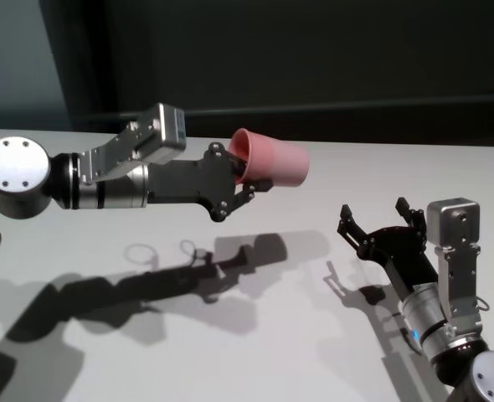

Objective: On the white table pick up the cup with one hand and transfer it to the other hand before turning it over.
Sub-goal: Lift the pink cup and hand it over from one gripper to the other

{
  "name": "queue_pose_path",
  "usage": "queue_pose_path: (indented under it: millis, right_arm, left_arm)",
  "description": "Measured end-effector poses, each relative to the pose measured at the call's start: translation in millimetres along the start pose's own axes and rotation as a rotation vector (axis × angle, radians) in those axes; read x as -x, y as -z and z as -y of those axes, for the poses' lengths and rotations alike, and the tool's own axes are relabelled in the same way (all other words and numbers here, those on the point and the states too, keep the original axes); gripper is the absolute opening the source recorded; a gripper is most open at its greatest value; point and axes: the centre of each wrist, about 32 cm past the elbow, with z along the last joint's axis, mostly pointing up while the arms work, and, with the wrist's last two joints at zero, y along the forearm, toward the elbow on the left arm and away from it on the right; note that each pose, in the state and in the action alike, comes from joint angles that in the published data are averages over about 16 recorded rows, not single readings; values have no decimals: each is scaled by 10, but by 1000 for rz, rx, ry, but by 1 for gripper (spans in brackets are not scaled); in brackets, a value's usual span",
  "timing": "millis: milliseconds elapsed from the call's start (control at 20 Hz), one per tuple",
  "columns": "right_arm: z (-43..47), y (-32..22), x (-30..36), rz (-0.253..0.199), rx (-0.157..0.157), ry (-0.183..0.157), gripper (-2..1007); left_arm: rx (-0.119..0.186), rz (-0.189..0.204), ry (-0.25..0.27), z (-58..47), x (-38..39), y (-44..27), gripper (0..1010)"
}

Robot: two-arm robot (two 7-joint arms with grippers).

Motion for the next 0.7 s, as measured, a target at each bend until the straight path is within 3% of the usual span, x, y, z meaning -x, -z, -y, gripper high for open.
queue_pose_path:
  millis: [400, 700]
  right_arm:
    - [0, 0, 0, 0, 0, 0, 1002]
    - [0, 0, 0, 0, 0, 0, 1002]
  left_arm:
    - [157, -93, -89, 79, -19, 105, 43]
    - [233, -136, -107, 197, -58, 140, 43]
